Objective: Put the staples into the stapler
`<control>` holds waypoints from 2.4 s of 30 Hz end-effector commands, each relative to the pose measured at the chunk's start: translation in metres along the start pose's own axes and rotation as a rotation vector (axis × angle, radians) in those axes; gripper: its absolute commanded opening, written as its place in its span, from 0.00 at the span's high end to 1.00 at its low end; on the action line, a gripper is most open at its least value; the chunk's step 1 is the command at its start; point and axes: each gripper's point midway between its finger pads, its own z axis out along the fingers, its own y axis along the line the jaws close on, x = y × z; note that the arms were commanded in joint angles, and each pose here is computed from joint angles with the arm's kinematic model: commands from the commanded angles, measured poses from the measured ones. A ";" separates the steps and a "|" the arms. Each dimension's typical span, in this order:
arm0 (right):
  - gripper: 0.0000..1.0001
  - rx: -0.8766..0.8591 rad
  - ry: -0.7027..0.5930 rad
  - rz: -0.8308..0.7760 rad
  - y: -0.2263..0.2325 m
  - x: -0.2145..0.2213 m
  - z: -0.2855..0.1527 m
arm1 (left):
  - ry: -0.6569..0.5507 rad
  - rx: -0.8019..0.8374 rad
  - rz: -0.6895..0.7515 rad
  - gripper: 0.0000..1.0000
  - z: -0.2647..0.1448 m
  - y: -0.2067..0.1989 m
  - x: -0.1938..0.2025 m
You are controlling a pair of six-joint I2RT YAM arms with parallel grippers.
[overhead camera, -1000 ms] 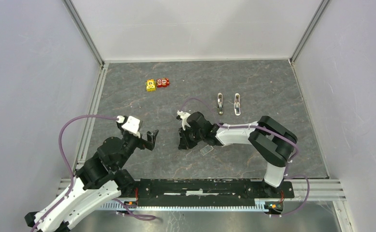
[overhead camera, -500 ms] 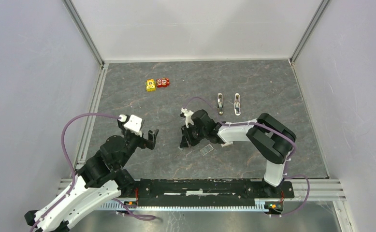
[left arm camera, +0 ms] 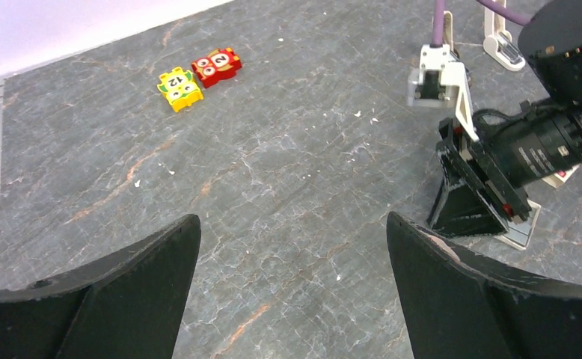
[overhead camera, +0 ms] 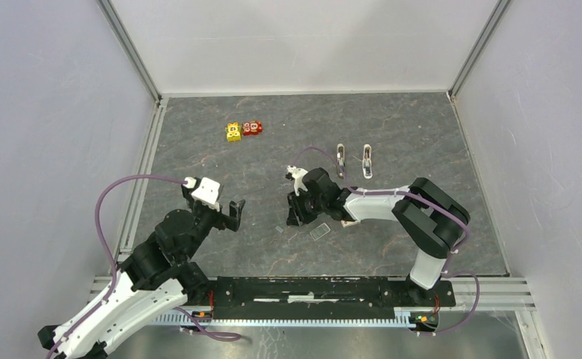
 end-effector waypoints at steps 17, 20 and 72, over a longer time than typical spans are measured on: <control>0.60 0.198 -0.002 -0.265 0.047 -0.024 0.010 | -0.258 -0.207 -0.114 0.00 -0.045 0.057 -0.042; 0.57 0.211 0.012 -0.279 0.048 -0.022 0.014 | -0.270 -0.212 -0.124 0.00 -0.047 0.059 -0.043; 0.77 0.464 -0.095 -0.129 -0.063 -0.056 -0.041 | -0.138 -0.050 -0.009 0.00 -0.015 0.018 -0.025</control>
